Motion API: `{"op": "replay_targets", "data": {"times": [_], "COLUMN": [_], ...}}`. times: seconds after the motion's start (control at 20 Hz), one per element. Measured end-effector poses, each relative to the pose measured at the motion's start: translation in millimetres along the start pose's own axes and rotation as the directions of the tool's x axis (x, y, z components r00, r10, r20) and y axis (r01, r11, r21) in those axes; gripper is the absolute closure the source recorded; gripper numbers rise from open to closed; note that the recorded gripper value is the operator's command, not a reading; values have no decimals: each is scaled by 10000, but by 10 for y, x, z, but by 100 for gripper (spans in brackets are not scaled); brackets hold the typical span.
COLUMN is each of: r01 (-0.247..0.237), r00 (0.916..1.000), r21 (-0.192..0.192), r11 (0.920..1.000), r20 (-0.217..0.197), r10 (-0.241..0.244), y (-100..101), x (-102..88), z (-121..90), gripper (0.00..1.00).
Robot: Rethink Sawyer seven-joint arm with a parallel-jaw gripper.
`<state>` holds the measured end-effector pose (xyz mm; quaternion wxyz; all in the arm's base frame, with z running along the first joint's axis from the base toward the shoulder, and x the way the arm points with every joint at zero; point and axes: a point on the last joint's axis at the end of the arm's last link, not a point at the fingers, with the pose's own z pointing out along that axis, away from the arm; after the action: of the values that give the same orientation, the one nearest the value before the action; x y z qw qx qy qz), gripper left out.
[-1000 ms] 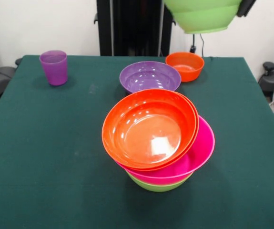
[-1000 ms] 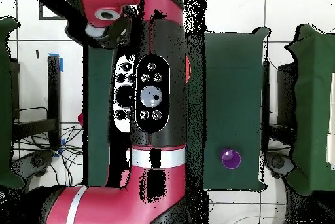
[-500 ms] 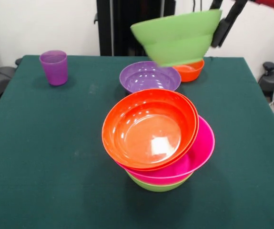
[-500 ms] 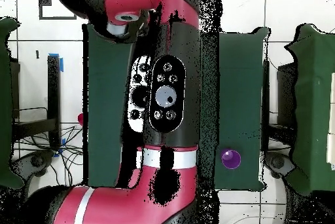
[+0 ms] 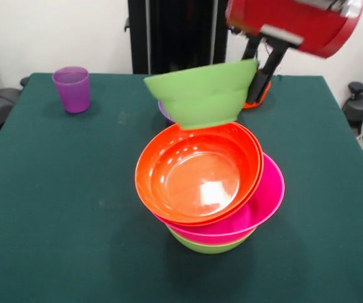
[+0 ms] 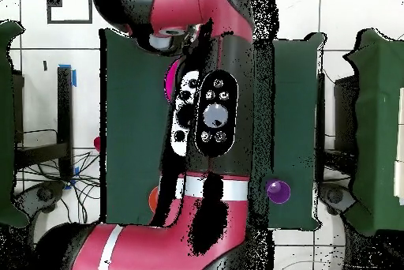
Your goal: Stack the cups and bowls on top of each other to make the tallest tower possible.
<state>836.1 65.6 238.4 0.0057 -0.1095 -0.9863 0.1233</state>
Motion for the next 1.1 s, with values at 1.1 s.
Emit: {"op": "replay_targets", "data": {"times": [1.1], "r01": [103], "r00": [9990], "r21": [-65], "r11": [9999], "r20": [-427], "r10": [-106], "y": [-128], "x": [447], "z": [648], "gripper": [100]}}
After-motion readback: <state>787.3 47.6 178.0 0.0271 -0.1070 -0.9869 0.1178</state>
